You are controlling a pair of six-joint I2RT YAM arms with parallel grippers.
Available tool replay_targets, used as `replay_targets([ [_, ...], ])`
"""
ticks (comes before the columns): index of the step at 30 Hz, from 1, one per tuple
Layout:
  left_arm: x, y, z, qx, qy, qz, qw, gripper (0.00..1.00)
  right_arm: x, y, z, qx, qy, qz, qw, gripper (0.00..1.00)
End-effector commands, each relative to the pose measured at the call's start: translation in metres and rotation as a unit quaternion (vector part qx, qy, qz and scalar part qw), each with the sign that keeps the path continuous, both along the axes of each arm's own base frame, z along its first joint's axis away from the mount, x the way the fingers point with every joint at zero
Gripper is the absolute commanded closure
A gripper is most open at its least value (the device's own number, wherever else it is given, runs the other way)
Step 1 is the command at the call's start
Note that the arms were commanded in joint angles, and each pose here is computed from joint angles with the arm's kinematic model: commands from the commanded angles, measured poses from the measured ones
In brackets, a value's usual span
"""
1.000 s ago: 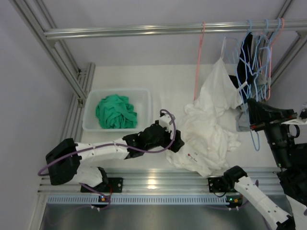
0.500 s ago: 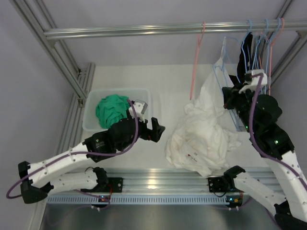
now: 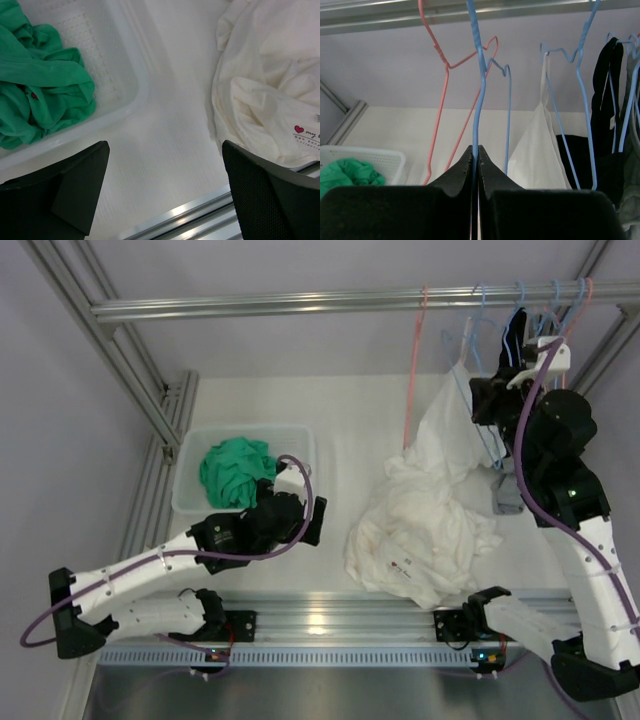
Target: Remove the tank top from the hanger
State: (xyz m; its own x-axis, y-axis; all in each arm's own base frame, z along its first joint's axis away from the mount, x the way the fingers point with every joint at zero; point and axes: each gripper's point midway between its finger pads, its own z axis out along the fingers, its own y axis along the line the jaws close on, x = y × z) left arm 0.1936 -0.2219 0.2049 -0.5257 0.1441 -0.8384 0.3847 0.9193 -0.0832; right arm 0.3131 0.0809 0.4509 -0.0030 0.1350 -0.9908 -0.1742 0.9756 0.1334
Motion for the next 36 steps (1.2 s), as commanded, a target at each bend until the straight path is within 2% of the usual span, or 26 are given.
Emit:
replay_targets([
  [1,0.004,0.006,-0.004,0.020,-0.004,0.015,1.000,0.01,-0.008,-0.002,0.047,0.021,-0.071,0.008,0.997,1.00],
  [9,0.004,-0.009,-0.022,0.036,0.023,0.008,0.999,0.01,0.027,0.007,0.049,0.016,-0.065,0.018,0.998,1.00],
  [13,0.002,-0.022,-0.029,0.028,0.031,-0.015,0.999,0.01,0.055,0.010,0.029,0.014,-0.044,0.018,0.999,1.00],
  [18,-0.001,-0.031,-0.036,0.021,0.041,-0.036,0.998,0.01,0.071,0.010,0.004,0.024,-0.017,0.020,0.999,1.00],
  [24,-0.006,-0.042,-0.039,0.005,0.046,-0.062,0.997,0.01,0.054,0.016,-0.027,0.043,0.000,0.039,0.998,1.00],
  [28,-0.014,-0.076,-0.014,-0.051,0.023,-0.148,0.987,0.01,0.047,0.015,-0.038,0.045,0.008,0.041,0.998,1.00],
  [29,-0.018,-0.084,-0.010,-0.066,0.021,-0.169,0.983,0.01,0.044,0.015,-0.038,0.047,0.008,0.042,0.998,0.93],
  [30,-0.015,-0.095,0.002,-0.089,0.004,-0.179,0.980,0.01,0.041,0.018,-0.041,0.048,0.010,0.051,0.997,0.56],
  [32,-0.012,-0.110,0.001,-0.093,0.002,-0.195,0.976,0.01,0.023,0.017,-0.032,0.057,0.000,0.061,0.997,0.07],
  [33,-0.011,-0.127,-0.002,-0.099,0.006,-0.210,0.973,0.01,0.008,0.016,-0.025,0.059,-0.012,0.067,0.996,0.01],
  [36,-0.011,-0.158,-0.005,-0.117,0.020,-0.240,0.963,0.01,-0.030,0.006,-0.015,0.065,-0.031,0.064,0.995,0.01],
])
